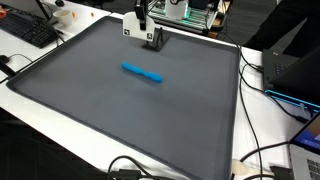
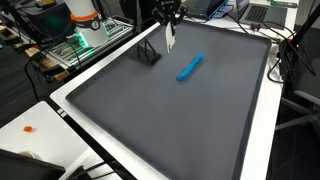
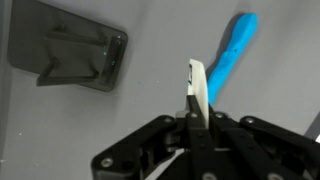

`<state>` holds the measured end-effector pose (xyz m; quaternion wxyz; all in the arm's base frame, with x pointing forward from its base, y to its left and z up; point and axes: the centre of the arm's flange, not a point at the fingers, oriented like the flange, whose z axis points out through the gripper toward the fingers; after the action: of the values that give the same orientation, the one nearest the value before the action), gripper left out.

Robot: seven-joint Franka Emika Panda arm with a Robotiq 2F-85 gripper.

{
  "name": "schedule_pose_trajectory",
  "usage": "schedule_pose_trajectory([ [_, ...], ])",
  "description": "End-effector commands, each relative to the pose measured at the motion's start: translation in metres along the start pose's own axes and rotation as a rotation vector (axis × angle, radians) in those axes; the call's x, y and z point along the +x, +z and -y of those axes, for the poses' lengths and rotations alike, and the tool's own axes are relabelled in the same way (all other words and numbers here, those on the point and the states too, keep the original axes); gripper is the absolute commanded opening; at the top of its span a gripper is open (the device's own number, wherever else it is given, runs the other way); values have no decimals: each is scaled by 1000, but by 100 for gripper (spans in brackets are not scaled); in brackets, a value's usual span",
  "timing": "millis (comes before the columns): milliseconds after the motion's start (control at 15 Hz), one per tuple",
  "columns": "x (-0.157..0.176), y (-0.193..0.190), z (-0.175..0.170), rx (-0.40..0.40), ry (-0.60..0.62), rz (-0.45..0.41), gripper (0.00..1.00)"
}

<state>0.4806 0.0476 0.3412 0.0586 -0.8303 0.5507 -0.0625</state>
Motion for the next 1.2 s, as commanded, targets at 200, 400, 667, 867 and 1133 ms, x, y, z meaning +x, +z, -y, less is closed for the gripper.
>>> schedule_pose_trajectory([
  [200, -29, -11, 54, -3, -369, 11, 1],
  [400, -39, -5, 73, -17, -533, 27, 1],
  [667, -50, 11, 96, -44, -747, 48, 1],
  [867, -56, 23, 107, -76, -905, 56, 1],
  [1133, -61, 37, 116, -134, -1110, 55, 1],
])
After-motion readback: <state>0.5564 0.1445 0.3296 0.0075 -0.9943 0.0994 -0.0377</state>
